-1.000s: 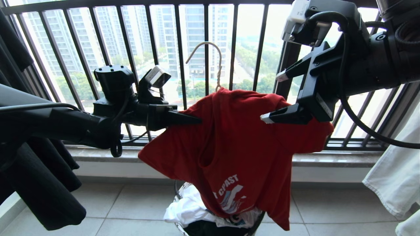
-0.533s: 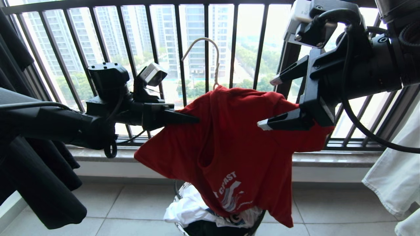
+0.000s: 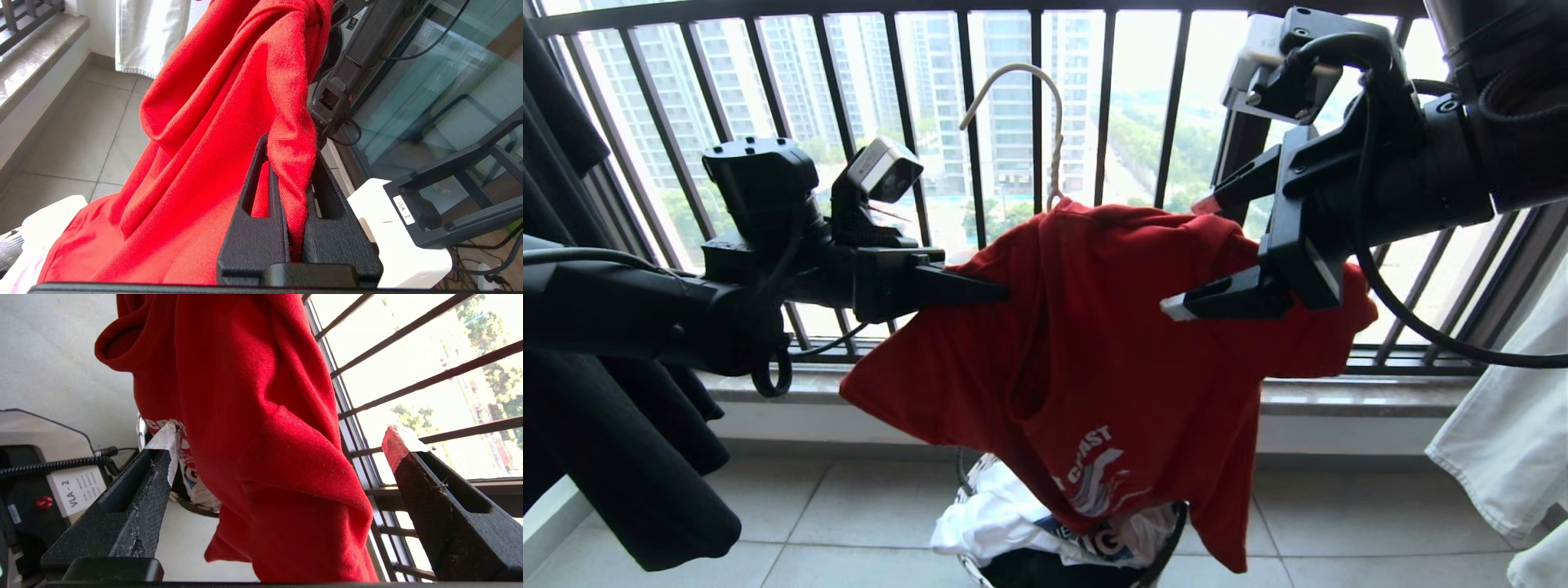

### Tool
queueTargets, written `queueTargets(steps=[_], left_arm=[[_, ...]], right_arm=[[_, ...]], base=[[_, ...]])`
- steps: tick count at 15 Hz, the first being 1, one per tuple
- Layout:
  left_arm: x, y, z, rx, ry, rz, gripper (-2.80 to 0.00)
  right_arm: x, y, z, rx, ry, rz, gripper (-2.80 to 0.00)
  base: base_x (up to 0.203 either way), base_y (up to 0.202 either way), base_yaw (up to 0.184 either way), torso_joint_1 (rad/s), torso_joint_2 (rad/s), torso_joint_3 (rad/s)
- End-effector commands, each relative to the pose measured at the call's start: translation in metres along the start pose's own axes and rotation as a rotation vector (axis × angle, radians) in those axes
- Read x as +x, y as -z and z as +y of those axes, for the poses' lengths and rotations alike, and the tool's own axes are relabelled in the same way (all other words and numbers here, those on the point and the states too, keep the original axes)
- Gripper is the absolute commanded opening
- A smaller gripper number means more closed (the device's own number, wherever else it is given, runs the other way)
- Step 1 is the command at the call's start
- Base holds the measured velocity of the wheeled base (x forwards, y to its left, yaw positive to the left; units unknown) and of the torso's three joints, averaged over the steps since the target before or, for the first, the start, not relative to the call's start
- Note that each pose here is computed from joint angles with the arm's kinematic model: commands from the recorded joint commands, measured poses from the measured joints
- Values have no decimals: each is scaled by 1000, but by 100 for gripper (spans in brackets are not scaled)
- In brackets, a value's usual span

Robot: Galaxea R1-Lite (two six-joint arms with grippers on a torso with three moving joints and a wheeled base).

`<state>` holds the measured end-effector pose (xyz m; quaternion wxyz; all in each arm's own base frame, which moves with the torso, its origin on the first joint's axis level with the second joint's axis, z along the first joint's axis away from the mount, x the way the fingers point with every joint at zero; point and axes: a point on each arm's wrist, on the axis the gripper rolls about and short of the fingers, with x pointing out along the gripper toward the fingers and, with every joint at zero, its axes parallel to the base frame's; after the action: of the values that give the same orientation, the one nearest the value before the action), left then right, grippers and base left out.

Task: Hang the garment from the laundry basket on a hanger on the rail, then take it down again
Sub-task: Hang the clothes on the clothes rack

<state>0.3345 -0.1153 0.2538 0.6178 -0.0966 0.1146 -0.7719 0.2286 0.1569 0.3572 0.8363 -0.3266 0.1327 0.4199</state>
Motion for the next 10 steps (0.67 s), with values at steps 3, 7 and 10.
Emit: queueTargets(steps=[3, 7, 10], left_arm=[[5, 1, -4, 0, 21, 8, -280], [3, -4, -9, 20, 16, 5, -280], [0, -7, -11, 63, 8, 1, -280]], right_arm=[[8, 0, -2, 2, -17, 3, 0], [21, 2, 0, 50, -93, -12, 0], [24, 3, 0, 55, -116, -21, 0]], base=[[0, 0, 0, 0, 0, 0], [0, 0, 0, 0, 0, 0], [0, 0, 0, 0, 0, 0]])
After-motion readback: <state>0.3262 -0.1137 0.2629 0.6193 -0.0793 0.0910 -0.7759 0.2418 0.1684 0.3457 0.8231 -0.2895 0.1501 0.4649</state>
